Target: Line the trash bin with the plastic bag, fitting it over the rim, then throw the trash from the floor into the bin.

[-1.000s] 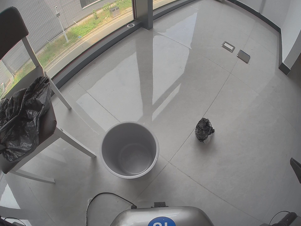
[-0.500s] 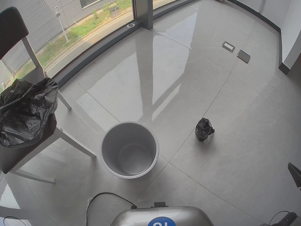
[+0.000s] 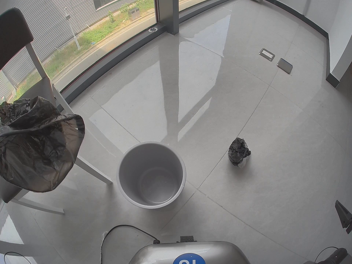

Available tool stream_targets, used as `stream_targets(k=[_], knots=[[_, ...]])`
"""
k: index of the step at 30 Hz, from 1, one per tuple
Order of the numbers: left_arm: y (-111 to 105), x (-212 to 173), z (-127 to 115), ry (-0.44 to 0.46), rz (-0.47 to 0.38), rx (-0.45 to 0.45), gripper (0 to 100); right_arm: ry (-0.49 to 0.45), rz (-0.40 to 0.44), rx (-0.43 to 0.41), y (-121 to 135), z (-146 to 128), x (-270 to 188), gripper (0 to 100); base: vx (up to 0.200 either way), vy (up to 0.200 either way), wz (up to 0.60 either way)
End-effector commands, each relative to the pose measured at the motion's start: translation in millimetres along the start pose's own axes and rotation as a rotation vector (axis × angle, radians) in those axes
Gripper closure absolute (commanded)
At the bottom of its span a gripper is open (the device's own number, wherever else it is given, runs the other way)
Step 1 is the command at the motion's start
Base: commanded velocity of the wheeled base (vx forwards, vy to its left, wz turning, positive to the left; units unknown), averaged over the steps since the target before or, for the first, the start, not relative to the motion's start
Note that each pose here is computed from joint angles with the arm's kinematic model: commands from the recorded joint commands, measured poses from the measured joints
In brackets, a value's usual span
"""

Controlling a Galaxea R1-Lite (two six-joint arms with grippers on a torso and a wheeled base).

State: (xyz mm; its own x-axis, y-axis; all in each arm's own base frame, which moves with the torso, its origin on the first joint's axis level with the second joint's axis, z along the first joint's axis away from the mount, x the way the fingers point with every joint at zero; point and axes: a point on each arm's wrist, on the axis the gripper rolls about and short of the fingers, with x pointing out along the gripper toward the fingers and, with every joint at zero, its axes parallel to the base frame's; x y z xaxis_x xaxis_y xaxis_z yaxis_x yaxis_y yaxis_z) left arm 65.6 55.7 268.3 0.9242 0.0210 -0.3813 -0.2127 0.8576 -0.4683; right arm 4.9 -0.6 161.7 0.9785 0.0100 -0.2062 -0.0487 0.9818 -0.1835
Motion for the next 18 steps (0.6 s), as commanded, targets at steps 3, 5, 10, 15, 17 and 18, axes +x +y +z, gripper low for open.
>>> stream_targets(k=[3, 5, 10, 15, 17, 18], knots=[[-9, -6, -8, 0.01, -0.021, 0.027, 100, 0.011, -0.003, 0.005, 1, -7, 0, 0, 0.0, 0.0, 0.0], [-9, -6, -8, 0.008, -0.004, 0.028, 100, 0.007, 0.003, 0.009, 1, -5, 0, 0, 0.0, 0.0, 0.0], [-10, -7, -11, 0.008, -0.001, 0.032, 100, 0.006, 0.023, 0.005, 1, -5, 1, 0, 0.0, 0.0, 0.0], [-15, -13, -26, 0.017, -0.019, 0.041, 100, 0.012, 0.077, -0.004, 3, -6, 3, 0, 0.0, 0.0, 0.0], [-19, -18, -35, 0.017, -0.019, 0.069, 100, 0.021, 0.114, -0.019, 3, -2, 7, 0, 0.0, 0.0, 0.0], [-19, -18, -35, 0.017, -0.019, 0.069, 100, 0.021, 0.114, -0.019, 3, -2, 7, 0, 0.0, 0.0, 0.0]])
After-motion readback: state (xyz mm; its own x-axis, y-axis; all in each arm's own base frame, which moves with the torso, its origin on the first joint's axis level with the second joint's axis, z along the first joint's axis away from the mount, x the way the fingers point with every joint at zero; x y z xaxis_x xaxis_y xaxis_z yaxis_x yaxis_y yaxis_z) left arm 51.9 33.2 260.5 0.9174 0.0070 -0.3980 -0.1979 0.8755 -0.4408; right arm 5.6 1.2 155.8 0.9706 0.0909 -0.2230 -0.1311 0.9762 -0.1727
